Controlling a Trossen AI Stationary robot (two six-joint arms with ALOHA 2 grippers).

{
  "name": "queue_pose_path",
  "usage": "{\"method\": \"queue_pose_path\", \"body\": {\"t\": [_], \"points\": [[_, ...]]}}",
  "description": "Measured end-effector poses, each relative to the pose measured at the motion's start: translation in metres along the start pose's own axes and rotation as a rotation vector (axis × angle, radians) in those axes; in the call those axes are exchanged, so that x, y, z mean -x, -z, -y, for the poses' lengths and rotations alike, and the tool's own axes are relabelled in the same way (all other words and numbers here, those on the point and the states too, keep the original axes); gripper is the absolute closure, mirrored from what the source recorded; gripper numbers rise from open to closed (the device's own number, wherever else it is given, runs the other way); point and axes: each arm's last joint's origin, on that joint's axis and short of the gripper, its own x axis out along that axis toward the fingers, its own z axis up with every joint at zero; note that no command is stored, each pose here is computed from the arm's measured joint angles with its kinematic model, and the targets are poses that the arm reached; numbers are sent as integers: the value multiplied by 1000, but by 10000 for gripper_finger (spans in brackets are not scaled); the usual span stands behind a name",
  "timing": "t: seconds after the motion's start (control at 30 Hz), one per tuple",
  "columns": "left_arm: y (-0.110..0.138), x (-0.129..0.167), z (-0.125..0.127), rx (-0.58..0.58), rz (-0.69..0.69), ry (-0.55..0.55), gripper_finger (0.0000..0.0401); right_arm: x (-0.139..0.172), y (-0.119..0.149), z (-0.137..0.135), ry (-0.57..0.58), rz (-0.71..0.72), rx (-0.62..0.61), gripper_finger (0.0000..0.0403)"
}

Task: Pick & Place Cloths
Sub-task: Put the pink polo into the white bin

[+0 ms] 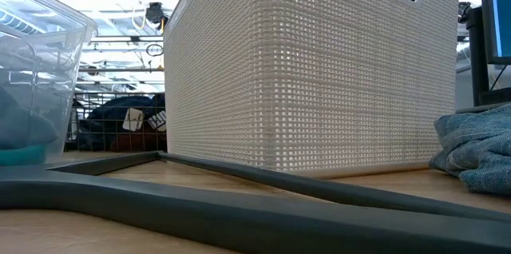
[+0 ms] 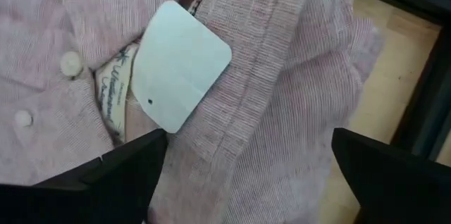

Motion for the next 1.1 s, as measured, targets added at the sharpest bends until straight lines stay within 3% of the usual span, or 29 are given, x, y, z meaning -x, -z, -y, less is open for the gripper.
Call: {"method": "queue_pose_path", "body": {"t": [0.13,0.27,0.47,0.83,0.97,1.1], "points": [[0,0,0,14,1,-3,320,-3,-2,4,7,26,-83,6],[0,0,0,26,2,-4,320,-5,0,14,94,27,-127,6],[0,0,0,29,2,-4,320,-17,11,21,64,-9,-231,6],[-2,0,1,39,20,3,320,-40,32,23,54,4,-261,11],[-2,0,1,39,20,3,320,-40,31,22,44,16,-301,41],[-2,0,1,39,20,4,320,-40,31,21,-5,1,-346,107]]}}
